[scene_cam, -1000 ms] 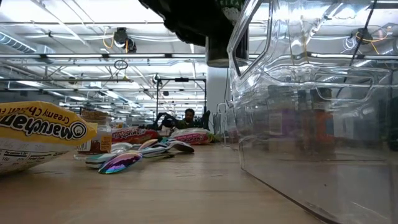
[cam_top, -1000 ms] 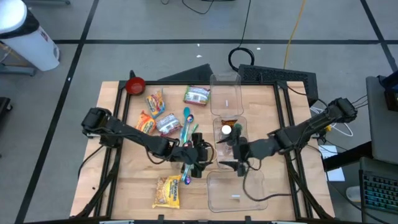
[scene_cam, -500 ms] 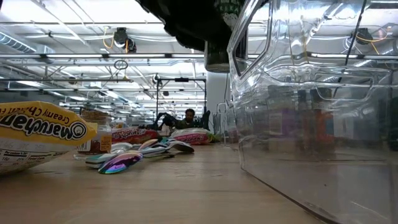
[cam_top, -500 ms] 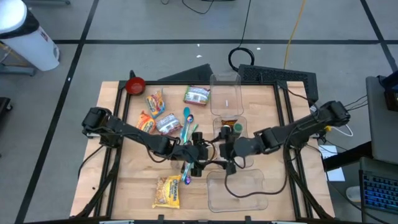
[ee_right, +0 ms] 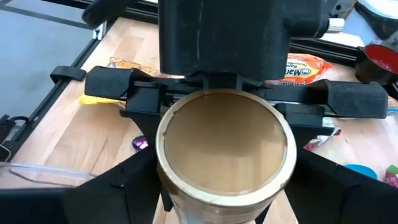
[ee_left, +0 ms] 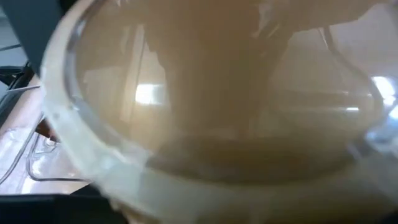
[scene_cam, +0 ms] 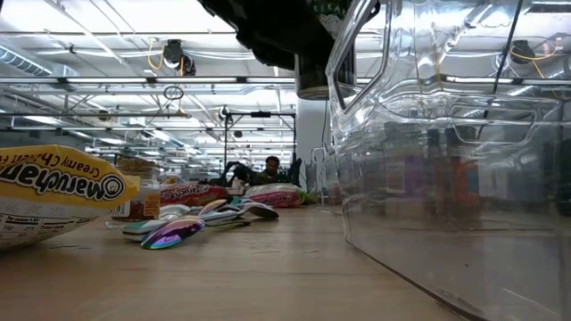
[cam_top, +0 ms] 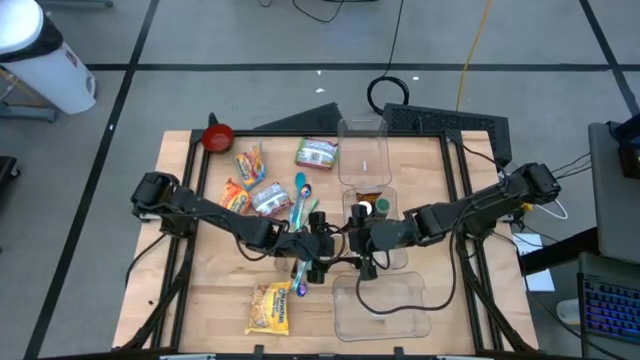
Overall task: Pick & Place Food Item
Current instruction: Put the gold seasoning bottle into the middle transparent bin
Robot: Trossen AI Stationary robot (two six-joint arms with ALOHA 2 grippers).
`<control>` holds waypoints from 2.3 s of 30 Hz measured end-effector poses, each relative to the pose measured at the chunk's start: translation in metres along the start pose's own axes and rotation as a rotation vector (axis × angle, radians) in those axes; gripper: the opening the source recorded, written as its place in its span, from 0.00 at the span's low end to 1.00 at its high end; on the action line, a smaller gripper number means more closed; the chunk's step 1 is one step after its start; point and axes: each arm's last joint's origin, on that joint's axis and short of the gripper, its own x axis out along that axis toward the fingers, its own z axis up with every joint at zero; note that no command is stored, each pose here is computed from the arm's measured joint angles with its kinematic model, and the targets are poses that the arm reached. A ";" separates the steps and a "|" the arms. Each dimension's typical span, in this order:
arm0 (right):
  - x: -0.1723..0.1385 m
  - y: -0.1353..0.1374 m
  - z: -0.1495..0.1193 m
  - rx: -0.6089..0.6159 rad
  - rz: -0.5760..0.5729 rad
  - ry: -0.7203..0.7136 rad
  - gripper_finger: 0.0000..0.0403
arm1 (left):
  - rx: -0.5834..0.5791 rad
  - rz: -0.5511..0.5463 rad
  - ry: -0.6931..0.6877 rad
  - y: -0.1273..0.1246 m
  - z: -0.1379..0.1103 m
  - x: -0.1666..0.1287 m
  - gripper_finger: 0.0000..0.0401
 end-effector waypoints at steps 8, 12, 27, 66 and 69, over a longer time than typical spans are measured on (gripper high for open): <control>-0.007 -0.001 0.000 -0.009 0.000 0.019 0.65 | -0.027 -0.011 -0.008 0.000 0.004 -0.008 0.87; -0.028 -0.004 0.003 0.014 0.004 0.023 0.65 | -0.012 -0.021 -0.008 0.002 0.012 -0.030 0.91; -0.102 0.013 -0.063 0.158 -0.018 0.028 0.65 | -0.050 -0.007 -0.183 0.015 -0.003 -0.068 0.92; -0.082 0.022 -0.164 0.223 -0.036 0.136 0.65 | -0.120 0.004 -0.190 0.023 -0.017 -0.064 0.92; -0.080 0.022 -0.166 0.232 -0.031 0.117 0.72 | -0.120 0.004 -0.189 0.023 -0.017 -0.064 0.93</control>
